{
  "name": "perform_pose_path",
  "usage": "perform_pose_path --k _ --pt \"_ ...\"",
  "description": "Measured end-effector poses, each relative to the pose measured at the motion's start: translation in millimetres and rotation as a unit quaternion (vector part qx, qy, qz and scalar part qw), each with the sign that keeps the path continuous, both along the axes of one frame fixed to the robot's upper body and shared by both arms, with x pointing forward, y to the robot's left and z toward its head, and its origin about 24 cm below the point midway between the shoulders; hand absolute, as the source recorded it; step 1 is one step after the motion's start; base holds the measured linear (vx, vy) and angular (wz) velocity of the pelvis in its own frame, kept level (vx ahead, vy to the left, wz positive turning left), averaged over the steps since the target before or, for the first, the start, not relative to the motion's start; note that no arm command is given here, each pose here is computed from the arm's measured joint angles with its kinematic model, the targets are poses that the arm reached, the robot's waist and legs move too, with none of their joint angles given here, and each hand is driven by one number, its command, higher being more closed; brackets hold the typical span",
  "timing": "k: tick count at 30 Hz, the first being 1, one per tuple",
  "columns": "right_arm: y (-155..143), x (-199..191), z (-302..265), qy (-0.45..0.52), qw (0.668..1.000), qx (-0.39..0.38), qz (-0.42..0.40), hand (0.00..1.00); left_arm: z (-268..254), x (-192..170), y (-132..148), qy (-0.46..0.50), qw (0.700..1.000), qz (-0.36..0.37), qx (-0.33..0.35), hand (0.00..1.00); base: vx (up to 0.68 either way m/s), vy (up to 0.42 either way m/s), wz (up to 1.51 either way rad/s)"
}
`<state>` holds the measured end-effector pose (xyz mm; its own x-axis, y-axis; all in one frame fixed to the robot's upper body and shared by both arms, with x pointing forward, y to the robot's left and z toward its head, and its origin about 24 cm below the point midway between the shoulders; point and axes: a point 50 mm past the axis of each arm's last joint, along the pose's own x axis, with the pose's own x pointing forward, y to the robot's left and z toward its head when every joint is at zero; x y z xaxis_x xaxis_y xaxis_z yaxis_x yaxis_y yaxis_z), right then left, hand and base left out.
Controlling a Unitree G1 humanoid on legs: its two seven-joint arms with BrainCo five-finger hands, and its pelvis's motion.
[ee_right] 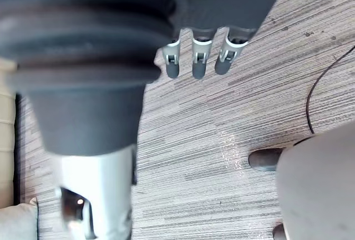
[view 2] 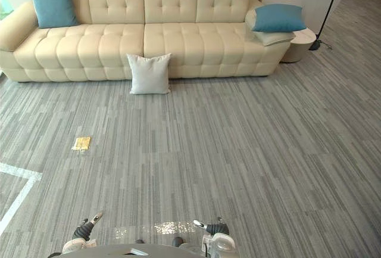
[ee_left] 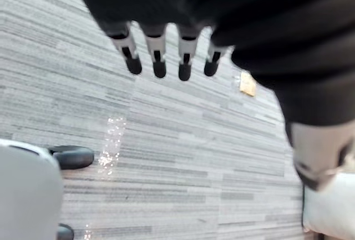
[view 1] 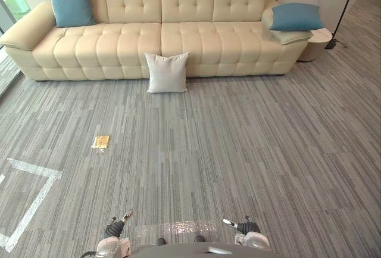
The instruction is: Pick up cushions and gather them together orderly.
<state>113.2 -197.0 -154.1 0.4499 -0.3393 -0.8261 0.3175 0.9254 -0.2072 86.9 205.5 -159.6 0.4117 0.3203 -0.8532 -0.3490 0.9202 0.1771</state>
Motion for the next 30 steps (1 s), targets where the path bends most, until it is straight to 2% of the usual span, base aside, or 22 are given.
perform_pose_path --k 30 --pt "1.4 -4.3 -3.3 0.016 1.0 0.011 -0.022 0.0 0.8 7.1 -2.7 -0.008 1.0 -0.021 -0.01 0.0 -0.01 -0.008 0.04"
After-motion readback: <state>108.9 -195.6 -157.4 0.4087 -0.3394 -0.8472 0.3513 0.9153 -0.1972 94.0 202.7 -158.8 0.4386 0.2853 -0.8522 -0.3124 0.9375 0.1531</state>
